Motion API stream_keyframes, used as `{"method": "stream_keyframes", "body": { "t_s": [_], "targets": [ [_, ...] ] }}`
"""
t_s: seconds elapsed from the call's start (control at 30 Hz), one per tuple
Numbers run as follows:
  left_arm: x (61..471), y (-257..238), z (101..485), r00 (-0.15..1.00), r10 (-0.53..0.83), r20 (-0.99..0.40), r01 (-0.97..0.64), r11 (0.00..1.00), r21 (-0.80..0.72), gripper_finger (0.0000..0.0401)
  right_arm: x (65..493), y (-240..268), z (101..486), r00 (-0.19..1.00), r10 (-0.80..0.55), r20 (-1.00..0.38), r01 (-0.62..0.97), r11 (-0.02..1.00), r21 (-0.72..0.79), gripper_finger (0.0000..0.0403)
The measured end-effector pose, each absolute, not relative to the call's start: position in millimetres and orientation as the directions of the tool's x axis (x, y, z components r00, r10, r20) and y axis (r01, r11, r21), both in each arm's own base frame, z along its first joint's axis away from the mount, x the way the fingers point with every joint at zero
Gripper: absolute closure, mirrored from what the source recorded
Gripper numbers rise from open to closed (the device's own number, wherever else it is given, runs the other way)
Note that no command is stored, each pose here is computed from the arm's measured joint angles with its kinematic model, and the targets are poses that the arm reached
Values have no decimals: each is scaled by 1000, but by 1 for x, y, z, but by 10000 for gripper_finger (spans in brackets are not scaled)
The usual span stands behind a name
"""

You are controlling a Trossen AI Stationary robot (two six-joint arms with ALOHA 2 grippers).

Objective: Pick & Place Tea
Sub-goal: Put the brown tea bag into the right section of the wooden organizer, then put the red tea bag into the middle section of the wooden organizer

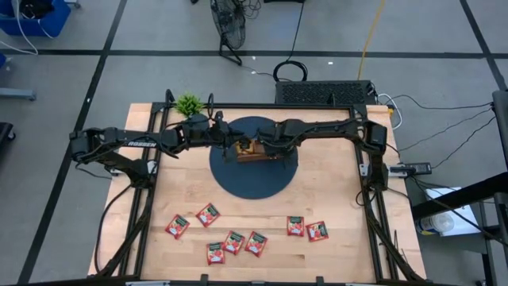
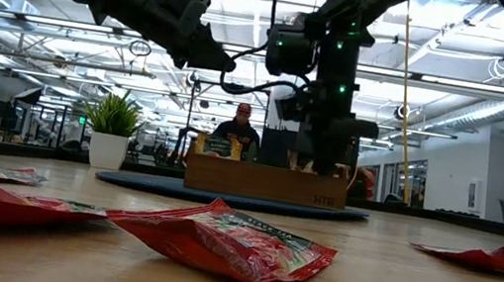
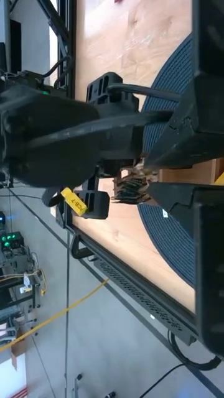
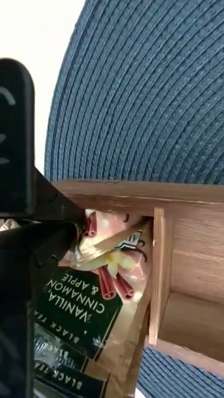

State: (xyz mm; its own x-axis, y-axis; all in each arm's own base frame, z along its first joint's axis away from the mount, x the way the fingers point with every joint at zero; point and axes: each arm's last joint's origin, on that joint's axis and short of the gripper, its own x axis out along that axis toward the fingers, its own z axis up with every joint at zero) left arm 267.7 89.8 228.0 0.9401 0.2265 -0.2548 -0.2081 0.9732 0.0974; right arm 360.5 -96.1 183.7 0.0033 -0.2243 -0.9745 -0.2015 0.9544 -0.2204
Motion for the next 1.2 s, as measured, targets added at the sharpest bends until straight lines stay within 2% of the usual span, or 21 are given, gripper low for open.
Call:
{"method": "stream_keyframes", "body": {
  "t_s": [0.13,0.37,0.5,0.87,1.2],
  "targets": [
    [268,90,228,939,227,-257,-208,973,98,348,362,-93,188,34,-256,-966,-198,946,-258,403],
    [268,90,228,939,227,-257,-209,973,98,348,362,-92,201,97,-259,-961,-90,959,-268,396],
    [268,90,228,939,227,-257,-210,973,94,349,362,-93,201,96,-259,-961,-70,962,-266,367],
    [268,90,228,939,227,-259,-210,973,90,350,362,-88,203,104,-267,-958,-67,959,-274,254],
    [268,90,228,939,226,-259,-210,974,90,350,355,-87,234,175,-410,-895,-22,907,-420,214]
  ]
}}
